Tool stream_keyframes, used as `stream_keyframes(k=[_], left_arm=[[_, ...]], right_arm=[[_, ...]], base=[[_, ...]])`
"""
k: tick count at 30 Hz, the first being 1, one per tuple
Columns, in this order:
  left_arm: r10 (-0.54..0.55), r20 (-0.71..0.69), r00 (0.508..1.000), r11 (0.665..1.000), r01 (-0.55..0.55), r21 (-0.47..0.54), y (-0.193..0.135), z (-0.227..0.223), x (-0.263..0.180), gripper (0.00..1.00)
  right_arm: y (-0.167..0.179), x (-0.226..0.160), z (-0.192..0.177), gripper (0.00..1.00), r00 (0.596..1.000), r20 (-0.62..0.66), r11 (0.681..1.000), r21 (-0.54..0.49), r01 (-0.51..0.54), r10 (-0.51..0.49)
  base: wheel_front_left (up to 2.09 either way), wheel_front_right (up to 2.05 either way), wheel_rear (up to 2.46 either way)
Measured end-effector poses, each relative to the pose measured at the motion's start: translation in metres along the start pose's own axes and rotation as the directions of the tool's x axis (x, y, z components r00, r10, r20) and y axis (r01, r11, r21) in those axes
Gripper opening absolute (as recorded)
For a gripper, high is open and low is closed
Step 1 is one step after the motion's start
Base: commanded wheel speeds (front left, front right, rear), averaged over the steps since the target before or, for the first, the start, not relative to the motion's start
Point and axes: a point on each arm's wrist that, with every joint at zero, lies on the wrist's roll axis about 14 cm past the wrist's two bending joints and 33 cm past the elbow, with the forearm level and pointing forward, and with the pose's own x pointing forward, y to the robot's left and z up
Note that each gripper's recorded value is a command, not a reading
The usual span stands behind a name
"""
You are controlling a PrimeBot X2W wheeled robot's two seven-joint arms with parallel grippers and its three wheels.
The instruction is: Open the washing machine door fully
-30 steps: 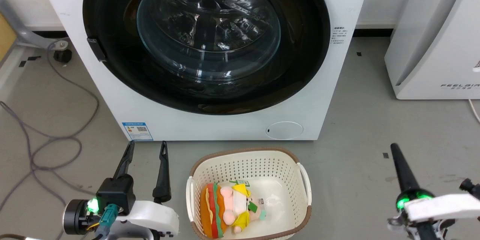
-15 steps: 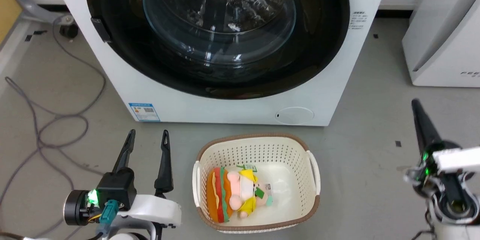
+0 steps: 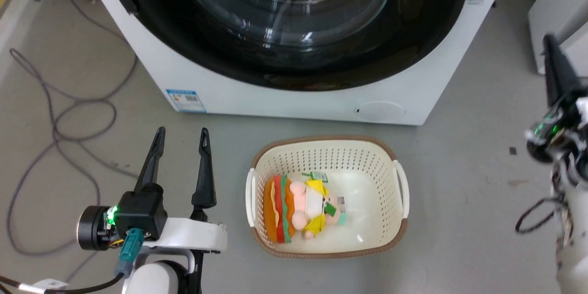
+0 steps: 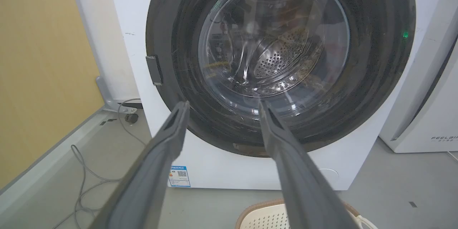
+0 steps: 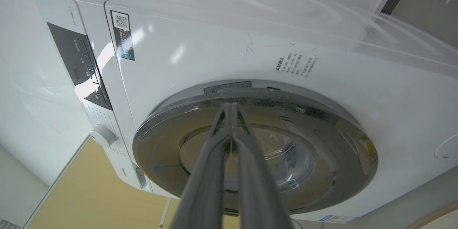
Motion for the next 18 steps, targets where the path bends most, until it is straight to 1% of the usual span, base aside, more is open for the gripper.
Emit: stream_keyframes(k=[6,7,18], left_arm=[[0.013,-0.002,1.000,1.000,-0.013,0.009,0.004,-0.008,0.010,1.00],[0.026,-0.002,1.000,1.000,-0.026,0.016,0.008,-0.011,0.015,1.00],[0.061,-0.016,0.998,0.998,-0.061,0.035,0.019,-0.024,0.022,1.00]], right_arm=[[0.001,0.039,-0.001,0.00,1.000,-0.013,1.000,0.030,-0.006,0.006],[-0.002,0.057,-0.006,0.00,0.999,-0.038,1.000,0.028,0.004,-0.003],[0.001,0.113,-0.037,0.00,0.989,-0.146,0.998,0.059,0.000,0.008]], base=[[0.00,0.00,0.00],[0.00,0.00,0.00],[0.00,0.00,0.00]])
